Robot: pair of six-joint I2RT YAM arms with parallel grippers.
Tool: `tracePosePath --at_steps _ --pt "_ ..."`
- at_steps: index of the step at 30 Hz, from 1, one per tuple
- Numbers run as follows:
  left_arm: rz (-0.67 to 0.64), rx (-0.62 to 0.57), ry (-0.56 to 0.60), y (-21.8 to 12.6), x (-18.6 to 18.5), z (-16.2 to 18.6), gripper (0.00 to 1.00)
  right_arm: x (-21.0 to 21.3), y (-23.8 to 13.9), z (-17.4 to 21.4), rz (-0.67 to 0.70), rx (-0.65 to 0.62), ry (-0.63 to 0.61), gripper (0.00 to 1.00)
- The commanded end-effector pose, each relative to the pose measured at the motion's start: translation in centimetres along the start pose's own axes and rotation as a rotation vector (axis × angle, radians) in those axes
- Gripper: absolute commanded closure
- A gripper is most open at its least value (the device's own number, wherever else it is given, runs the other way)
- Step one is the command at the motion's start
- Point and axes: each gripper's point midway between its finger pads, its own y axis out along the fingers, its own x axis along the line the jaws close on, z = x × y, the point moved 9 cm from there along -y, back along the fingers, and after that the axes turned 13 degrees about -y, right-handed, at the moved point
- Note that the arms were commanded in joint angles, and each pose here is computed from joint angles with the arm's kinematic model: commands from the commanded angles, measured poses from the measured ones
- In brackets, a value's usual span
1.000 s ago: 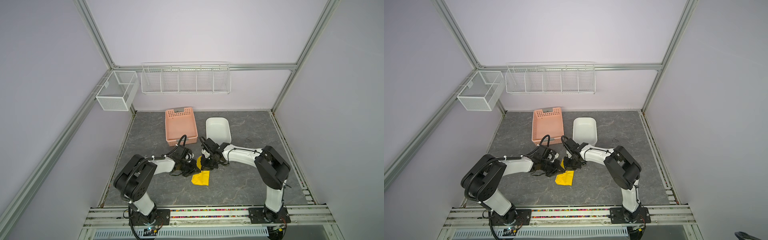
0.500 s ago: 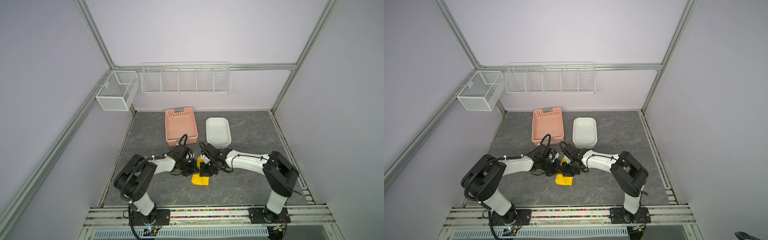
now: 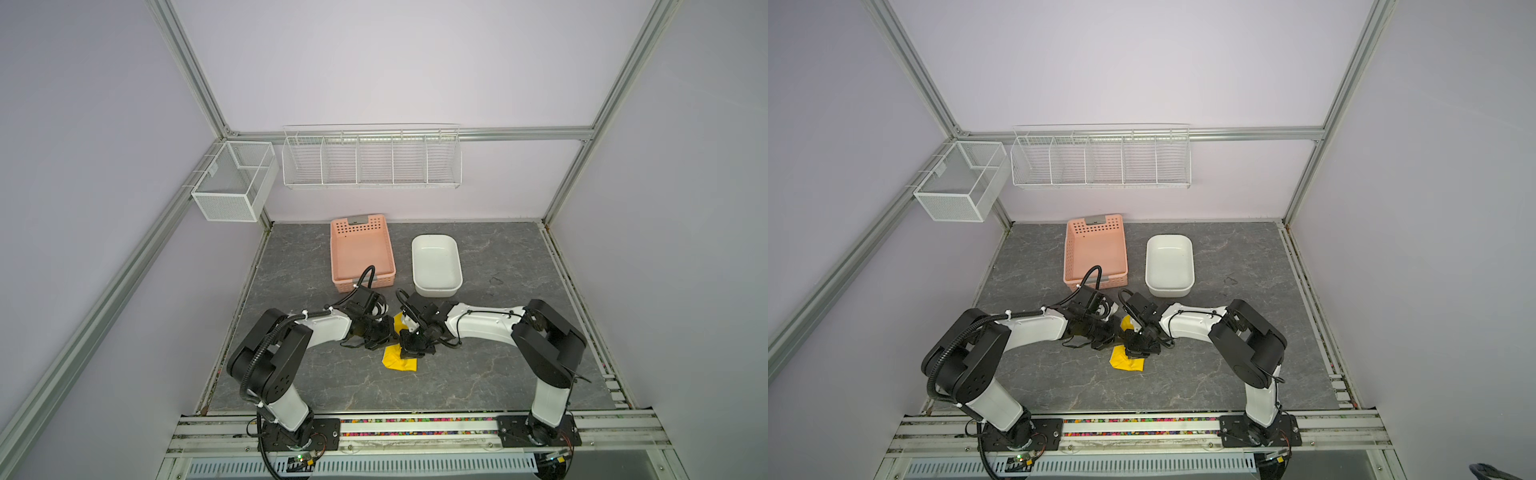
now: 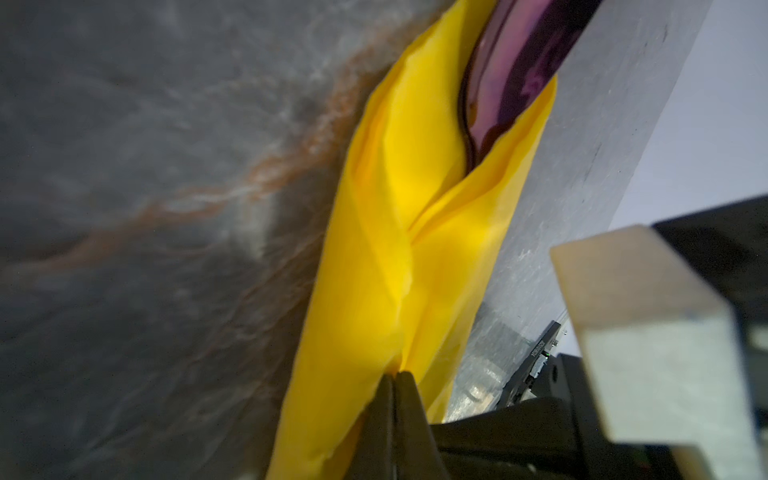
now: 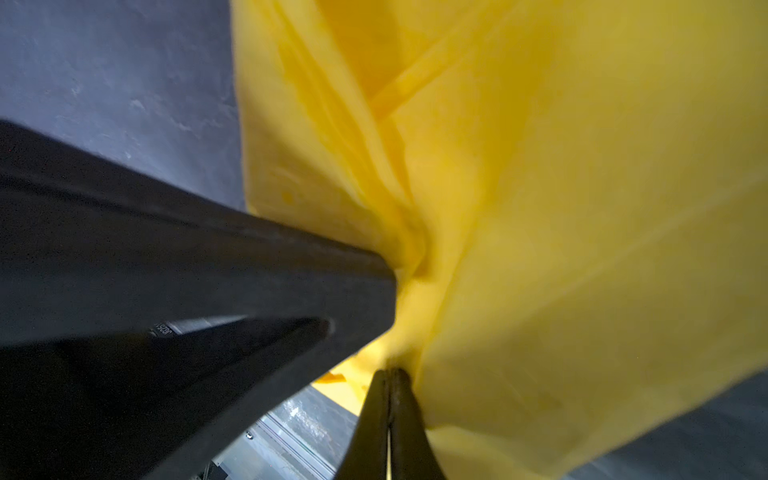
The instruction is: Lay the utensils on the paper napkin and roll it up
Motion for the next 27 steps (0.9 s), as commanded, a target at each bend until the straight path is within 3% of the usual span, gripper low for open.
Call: tracePosePath --at_steps 1,16,27 --pt "0.077 -0.014 0.018 -0.8 -2.2 -0.3 1.00 -0.7 0.7 0.9 0.024 0.030 0.019 0.93" --pt "0.073 0.003 0.001 -0.1 -2.0 -0.6 1.00 0.3 -3.3 1.7 -0.047 -0.097 0.025 0.93" --pt "0.071 0.004 0.008 -0.2 -2.2 -0.7 1.00 -1.2 -1.9 3.6 -0.101 -0.066 0.081 0.93"
